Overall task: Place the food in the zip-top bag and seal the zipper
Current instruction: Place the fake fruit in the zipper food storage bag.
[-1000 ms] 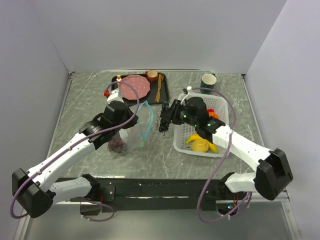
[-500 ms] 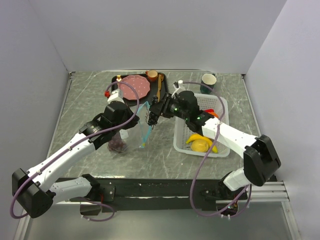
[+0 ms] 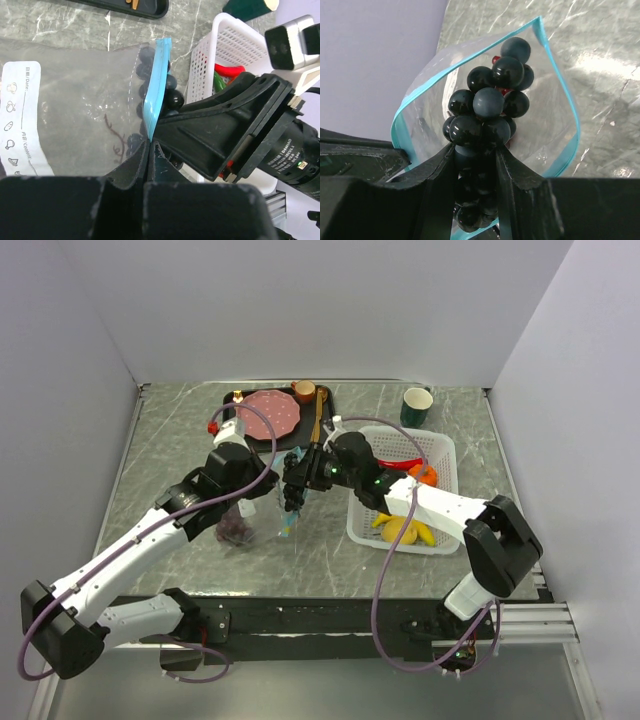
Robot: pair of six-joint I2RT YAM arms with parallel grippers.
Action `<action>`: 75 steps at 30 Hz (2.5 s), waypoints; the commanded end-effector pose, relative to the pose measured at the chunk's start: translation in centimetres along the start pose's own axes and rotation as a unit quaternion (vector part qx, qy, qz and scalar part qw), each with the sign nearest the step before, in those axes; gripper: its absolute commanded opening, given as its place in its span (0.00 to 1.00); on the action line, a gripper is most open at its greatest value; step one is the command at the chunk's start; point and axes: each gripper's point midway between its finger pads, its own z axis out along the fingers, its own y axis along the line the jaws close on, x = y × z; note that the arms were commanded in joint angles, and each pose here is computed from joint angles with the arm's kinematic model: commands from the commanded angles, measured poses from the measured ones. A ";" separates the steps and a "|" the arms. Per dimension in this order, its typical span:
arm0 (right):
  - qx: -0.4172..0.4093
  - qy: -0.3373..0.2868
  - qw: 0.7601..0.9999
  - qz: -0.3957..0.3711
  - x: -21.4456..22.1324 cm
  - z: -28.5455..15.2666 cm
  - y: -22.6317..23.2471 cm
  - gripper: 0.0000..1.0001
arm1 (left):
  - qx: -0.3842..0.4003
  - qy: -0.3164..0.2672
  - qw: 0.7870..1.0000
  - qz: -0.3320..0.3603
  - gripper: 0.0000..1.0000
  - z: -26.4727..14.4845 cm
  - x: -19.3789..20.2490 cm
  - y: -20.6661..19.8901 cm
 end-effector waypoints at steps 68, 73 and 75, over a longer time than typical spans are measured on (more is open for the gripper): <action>0.009 0.049 0.998 -0.041 -0.3 2.0 0.5 0.75 | 0.059 -0.029 0.998 -0.012 0.01 -1.8 -1.7 -2.3; 0.063 0.007 0.997 -0.051 -1.7 0.4 -1.1 0.75 | 0.057 -0.032 0.998 -0.013 0.01 -1.9 -1.9 -2.2; 0.086 -0.011 0.995 -0.056 -2.2 -1.1 -1.6 0.75 | 0.053 -0.032 0.998 -0.011 0.01 -1.9 -1.9 -2.1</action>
